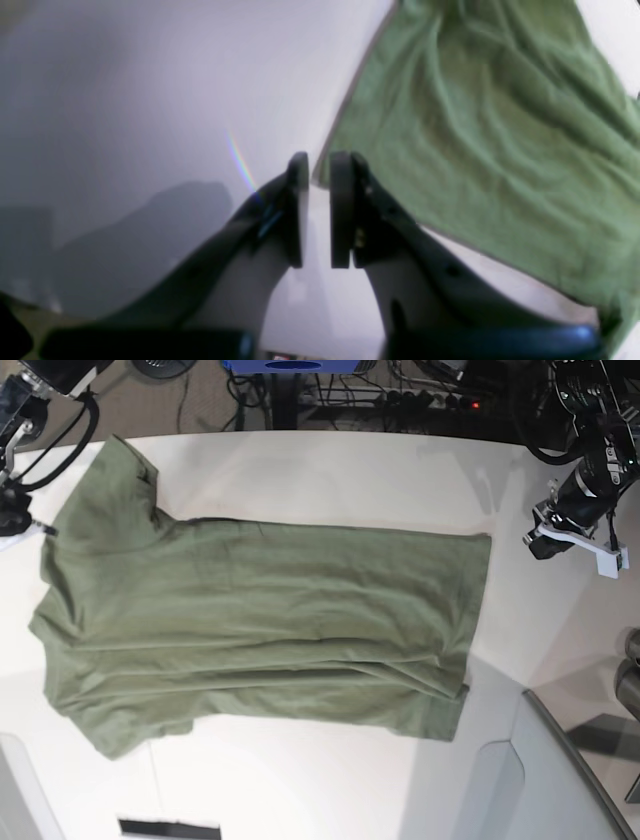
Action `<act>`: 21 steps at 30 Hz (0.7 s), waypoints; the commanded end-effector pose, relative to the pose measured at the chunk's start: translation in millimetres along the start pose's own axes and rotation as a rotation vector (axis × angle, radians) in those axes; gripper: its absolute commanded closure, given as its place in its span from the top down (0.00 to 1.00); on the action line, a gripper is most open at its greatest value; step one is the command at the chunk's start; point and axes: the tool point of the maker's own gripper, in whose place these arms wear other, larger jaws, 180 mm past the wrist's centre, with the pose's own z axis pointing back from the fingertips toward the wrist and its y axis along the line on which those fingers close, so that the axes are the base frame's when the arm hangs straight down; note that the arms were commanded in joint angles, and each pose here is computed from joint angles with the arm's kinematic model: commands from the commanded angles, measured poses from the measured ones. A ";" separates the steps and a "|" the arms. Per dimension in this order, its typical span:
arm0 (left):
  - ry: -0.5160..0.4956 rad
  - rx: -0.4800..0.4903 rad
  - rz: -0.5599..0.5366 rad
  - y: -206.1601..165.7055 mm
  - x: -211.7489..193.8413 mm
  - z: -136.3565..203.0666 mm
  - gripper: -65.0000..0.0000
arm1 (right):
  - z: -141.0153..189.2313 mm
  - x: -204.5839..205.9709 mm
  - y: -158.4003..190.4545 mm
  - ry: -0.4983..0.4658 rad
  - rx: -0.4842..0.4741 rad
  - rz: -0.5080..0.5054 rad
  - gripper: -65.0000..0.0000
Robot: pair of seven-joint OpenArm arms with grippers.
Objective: Layout the t-shirt on the table in an organized manner, then fold the t-shirt properly
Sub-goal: 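Move both grippers to the shirt's shoulder corners and grasp them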
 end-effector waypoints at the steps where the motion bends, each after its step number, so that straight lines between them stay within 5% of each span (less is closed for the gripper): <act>1: -0.032 -0.006 -0.009 -1.0 9.8 4.2 0.13 | 7.0 19.9 -3.0 -0.065 -0.007 0.006 0.01; 3: -0.032 -0.008 -0.006 -1.1 9.2 4.4 0.14 | 6.8 17.1 -3.0 -0.049 -0.007 0.006 0.08; 5: -0.023 -0.003 -0.006 1.1 5.2 5.6 0.17 | 6.7 13.7 -3.1 -0.029 -0.007 0.008 0.27; 9: -0.014 -0.005 0.002 0.9 -0.1 5.8 0.45 | 7.5 10.9 -5.0 -0.012 -0.011 0.008 0.76; 11: -0.013 -0.025 -0.015 -2.8 -1.5 5.6 0.60 | 7.5 10.5 -4.9 -0.012 -0.007 0.005 0.90; 16: 0.054 -0.124 -0.068 -4.6 -25.0 -11.3 0.93 | 11.2 4.9 15.4 -0.039 0.137 0.067 0.83; 21: 0.093 -0.085 0.055 30.9 -45.5 -24.5 0.98 | 16.4 3.0 18.6 -0.073 0.230 0.020 0.81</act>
